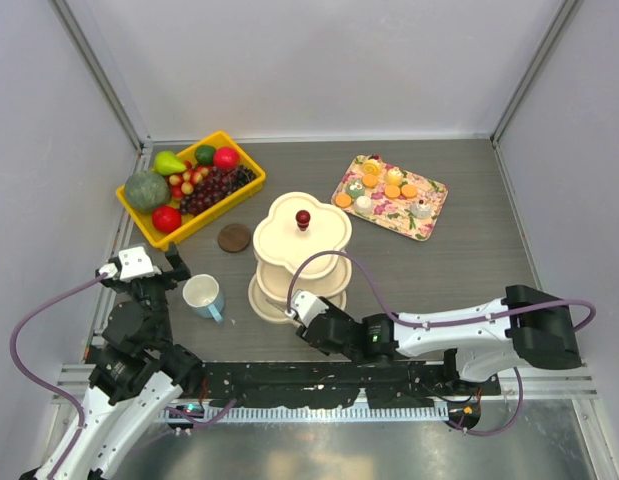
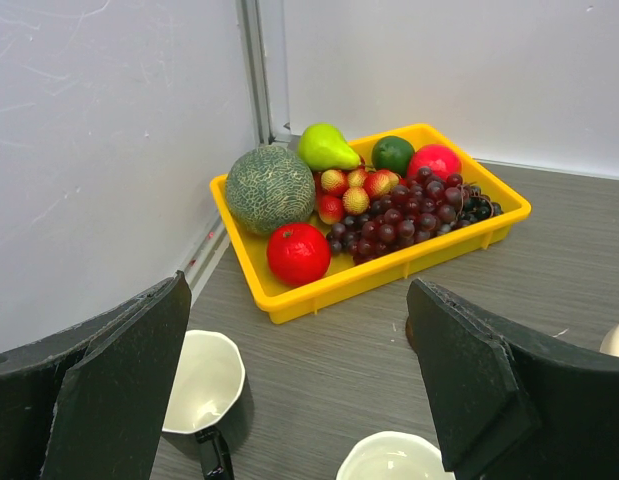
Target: Serve the afternoon tea
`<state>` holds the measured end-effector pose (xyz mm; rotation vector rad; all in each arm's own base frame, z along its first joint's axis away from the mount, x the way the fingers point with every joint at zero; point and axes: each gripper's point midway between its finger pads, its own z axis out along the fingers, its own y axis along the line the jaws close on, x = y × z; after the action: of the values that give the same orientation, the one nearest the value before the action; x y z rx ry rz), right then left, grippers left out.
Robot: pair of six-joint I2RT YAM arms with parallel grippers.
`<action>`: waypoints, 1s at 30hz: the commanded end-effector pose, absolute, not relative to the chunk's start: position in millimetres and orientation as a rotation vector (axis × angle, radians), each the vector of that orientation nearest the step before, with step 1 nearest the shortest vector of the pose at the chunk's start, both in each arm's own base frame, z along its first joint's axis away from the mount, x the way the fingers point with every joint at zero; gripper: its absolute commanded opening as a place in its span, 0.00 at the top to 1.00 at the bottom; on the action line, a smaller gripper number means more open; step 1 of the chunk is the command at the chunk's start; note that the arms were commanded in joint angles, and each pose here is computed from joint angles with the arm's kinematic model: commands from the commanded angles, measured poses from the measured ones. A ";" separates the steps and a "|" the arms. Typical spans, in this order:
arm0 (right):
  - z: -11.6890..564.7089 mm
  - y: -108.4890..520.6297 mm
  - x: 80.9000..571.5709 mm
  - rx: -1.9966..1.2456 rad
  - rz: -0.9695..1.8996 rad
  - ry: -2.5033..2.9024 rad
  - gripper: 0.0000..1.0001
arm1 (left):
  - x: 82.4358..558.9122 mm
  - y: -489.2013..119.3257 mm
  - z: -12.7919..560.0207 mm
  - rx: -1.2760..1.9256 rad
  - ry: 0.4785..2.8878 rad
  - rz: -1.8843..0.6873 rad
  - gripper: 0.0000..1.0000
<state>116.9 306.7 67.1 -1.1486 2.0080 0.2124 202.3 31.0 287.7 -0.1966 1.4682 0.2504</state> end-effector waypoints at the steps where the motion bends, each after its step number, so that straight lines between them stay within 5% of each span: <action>1: 93.6 308.7 114.5 -1.071 0.295 1.997 0.45 | 202.8 30.4 293.8 -0.208 1.440 0.233 0.03; 18: 106.9 246.5 80.2 -1.043 0.353 2.219 0.46 | 202.8 31.2 293.5 -0.210 1.441 0.239 0.02; 30: 124.3 188.7 86.8 -0.801 0.068 2.412 0.56 | 202.4 30.8 294.8 -0.210 1.436 0.231 0.02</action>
<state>79.3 207.5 108.1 -0.9618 2.3637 0.1716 202.8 30.6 286.4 -0.1941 1.4705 0.2517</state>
